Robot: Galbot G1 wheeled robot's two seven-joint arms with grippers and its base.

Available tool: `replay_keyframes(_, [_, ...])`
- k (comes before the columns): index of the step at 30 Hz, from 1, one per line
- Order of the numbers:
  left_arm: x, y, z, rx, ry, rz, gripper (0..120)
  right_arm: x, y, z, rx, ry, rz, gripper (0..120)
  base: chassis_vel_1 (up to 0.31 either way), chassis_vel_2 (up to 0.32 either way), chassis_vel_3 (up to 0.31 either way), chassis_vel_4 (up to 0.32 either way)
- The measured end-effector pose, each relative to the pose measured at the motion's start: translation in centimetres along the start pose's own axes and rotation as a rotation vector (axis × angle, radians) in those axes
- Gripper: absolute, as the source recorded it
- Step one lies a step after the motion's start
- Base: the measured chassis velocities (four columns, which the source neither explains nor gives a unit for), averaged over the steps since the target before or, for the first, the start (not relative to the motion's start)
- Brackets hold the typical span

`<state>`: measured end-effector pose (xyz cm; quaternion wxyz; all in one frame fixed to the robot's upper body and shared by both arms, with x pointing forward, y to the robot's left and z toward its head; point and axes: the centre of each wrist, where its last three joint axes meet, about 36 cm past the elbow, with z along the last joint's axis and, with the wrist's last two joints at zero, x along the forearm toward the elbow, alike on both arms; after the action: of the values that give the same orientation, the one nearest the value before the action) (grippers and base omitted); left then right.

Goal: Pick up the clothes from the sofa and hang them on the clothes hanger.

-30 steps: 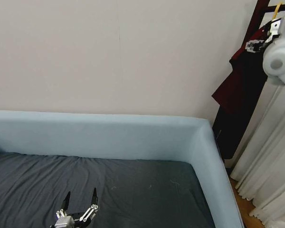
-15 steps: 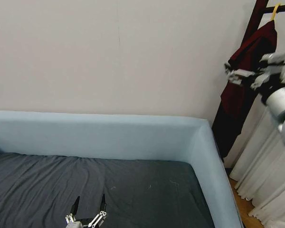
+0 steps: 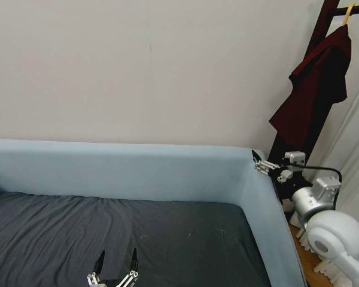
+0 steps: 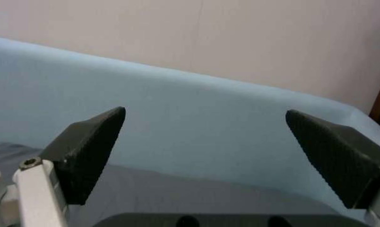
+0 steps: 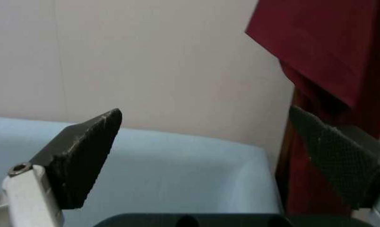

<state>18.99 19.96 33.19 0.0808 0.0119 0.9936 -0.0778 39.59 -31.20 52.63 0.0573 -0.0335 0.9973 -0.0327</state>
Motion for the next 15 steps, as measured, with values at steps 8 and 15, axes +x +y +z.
replay_keyframes(8, [-0.2, 0.9, -0.5, -0.054, -0.009, -0.012, 100, 10.7, 1.8, 6.6, 0.009, 0.0, 0.055, 100, 0.0, 0.0, 0.0, 0.0])
replay_keyframes(15, [-0.1, 1.8, -0.9, -0.116, 0.008, -0.025, 100, 18.4, 4.4, 11.0, 0.049, 0.037, 0.055, 100, 0.0, 0.0, 0.0, 0.0])
